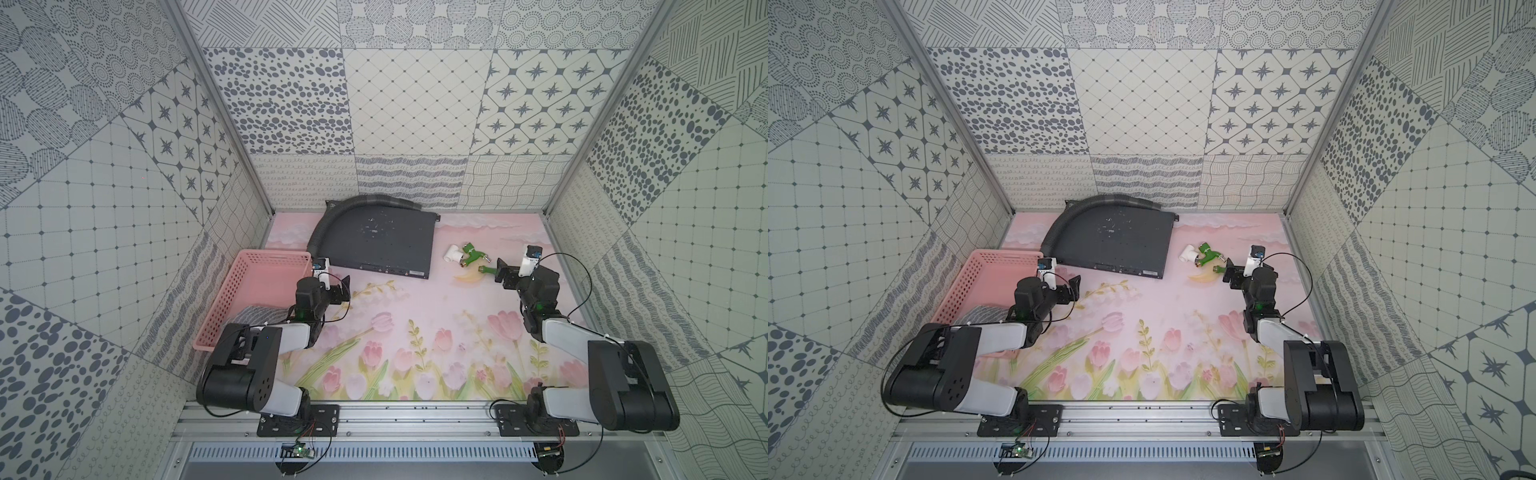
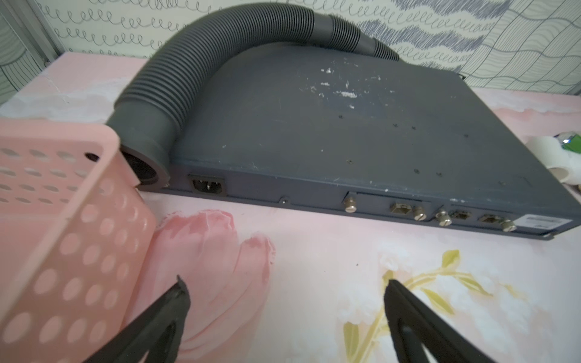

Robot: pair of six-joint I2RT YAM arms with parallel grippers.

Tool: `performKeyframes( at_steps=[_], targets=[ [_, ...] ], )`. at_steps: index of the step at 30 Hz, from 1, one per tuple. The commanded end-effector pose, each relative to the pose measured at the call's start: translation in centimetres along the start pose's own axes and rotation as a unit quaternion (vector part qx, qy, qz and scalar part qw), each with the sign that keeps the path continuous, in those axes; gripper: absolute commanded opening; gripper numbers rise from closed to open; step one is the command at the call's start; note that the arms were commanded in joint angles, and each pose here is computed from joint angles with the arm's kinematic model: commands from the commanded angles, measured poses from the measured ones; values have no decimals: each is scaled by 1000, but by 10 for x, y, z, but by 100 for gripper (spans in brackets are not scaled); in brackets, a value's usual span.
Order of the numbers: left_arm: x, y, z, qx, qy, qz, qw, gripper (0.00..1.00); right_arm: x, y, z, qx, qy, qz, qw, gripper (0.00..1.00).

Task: Fold the square dishcloth
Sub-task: Pick up the cleaning item from the bin.

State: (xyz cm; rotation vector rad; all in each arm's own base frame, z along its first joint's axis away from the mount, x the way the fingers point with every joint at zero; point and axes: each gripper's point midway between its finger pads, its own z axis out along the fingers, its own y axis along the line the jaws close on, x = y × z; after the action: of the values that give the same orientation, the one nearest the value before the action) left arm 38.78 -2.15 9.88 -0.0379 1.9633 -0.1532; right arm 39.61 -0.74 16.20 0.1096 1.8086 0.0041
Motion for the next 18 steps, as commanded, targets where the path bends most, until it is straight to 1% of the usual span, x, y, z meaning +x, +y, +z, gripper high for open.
performKeyframes(
  at_steps=[1, 5, 8, 11, 13, 14, 18],
  targets=[
    [-15, 10, -22, -35, 6, -36, 999, 99, -9, -14, -7, 41, -6, 16, 999, 97],
    [-30, 11, -44, -51, 16, -84, 995, 99, -16, -19, -15, 56, -10, 29, 998, 97],
    [-33, 17, -64, -78, 36, -132, 987, 99, -21, -23, -19, 70, -2, 37, 997, 97],
    [-44, 23, -88, -110, 40, -163, 980, 99, -24, -27, -20, 83, 11, 46, 995, 97],
    [-44, 35, -106, -155, 52, -190, 968, 99, -18, -28, -20, 88, 28, 50, 994, 97],
    [-42, 43, -116, -186, 58, -200, 960, 99, -24, -28, -19, 88, 30, 52, 994, 97],
    [-34, 68, -154, -285, 84, -221, 929, 99, -23, -28, -16, 92, 54, 50, 993, 97]
  ],
)
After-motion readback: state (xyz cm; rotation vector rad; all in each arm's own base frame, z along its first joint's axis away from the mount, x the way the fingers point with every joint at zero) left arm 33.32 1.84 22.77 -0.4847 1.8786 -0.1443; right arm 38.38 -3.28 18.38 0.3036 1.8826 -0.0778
